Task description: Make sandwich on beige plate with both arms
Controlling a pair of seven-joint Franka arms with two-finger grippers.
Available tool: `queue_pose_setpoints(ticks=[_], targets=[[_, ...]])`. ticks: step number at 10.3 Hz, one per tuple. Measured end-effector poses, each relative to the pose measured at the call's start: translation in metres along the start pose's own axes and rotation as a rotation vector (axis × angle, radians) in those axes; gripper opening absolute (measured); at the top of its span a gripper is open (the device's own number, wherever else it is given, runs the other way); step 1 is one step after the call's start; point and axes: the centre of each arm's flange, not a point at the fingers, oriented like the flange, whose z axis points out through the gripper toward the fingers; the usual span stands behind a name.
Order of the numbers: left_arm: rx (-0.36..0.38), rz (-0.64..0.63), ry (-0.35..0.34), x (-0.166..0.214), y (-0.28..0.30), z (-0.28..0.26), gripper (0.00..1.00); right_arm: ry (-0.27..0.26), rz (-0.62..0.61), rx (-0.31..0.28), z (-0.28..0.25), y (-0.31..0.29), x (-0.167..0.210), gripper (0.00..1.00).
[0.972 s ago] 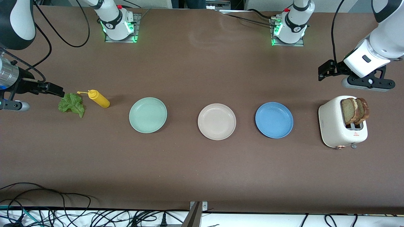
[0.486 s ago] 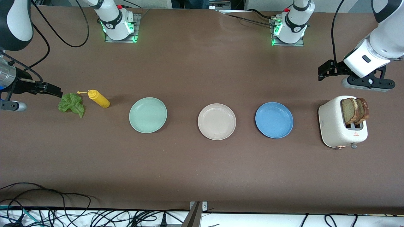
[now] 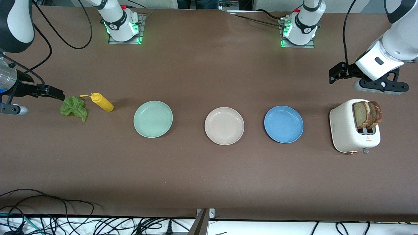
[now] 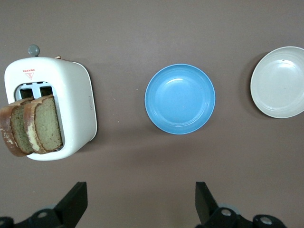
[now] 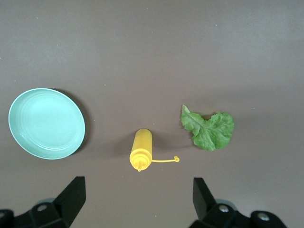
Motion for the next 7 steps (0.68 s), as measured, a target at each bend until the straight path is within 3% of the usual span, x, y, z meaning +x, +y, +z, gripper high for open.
queue_pose_setpoints(ticks=[7], targets=[[-0.004, -0.030, -0.015, 0.009, -0.017, 0.009, 1.00, -0.001, 0.002, 0.000, 0.000, 0.001, 0.000, 1.00]])
